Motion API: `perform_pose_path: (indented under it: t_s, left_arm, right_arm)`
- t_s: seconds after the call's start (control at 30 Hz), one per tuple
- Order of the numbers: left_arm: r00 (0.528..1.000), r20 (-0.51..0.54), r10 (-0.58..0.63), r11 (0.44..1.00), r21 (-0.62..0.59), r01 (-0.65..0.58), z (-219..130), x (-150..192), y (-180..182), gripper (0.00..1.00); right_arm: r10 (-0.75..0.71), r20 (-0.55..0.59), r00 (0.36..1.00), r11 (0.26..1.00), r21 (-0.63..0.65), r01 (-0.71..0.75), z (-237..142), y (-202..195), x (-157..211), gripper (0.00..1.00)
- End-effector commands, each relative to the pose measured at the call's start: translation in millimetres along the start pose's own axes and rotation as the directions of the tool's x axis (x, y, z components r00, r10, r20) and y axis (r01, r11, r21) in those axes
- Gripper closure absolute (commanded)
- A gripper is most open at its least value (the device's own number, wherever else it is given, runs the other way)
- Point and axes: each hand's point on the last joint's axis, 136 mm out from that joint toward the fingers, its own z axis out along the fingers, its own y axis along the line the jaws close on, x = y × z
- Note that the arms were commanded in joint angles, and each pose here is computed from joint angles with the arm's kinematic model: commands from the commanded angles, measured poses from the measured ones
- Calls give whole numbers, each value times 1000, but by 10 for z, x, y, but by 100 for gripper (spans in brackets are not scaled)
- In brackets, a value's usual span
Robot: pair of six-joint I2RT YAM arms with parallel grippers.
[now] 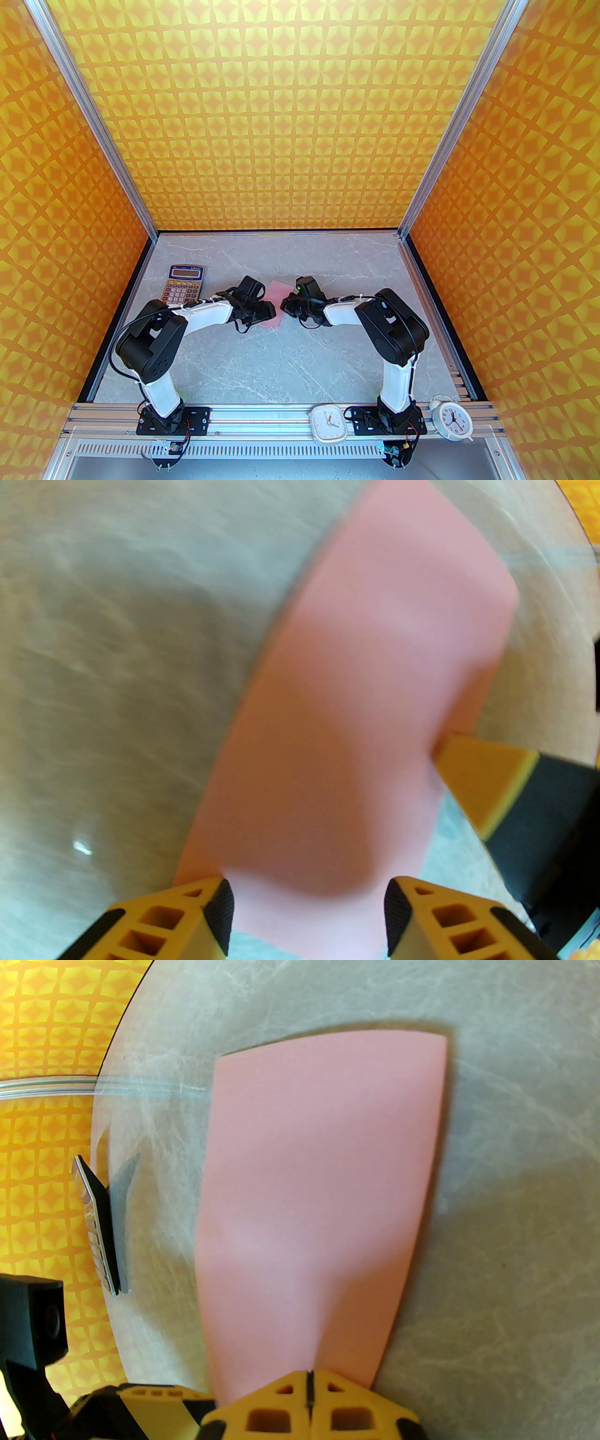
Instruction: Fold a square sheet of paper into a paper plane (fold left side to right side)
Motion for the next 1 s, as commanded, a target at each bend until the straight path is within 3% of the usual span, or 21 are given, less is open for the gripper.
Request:
perform_pose_path:
  t_s: [0.0,0.17,0.43,0.73,0.97]
  left_arm:
    - [1000,5,-1,998,62,0,-66,-2,-101,42]
    - [1000,14,-1,999,44,0,-96,-34,-53,41]
    - [990,73,118,981,-160,-106,-210,-204,220,38]
    - [993,75,88,981,-177,-74,-187,-163,306,37]
    - [996,59,69,980,-192,-56,-142,-113,363,36]
  right_arm:
    - [24,-64,998,996,82,-19,56,-322,217,100]
    - [22,-65,998,996,82,-17,45,-322,224,100]
    - [-12,-74,997,998,65,16,30,-281,229,100]
    - [-90,-96,991,996,-7,89,-140,143,259,100]
    - [-77,-147,986,996,22,81,-82,-44,449,100]
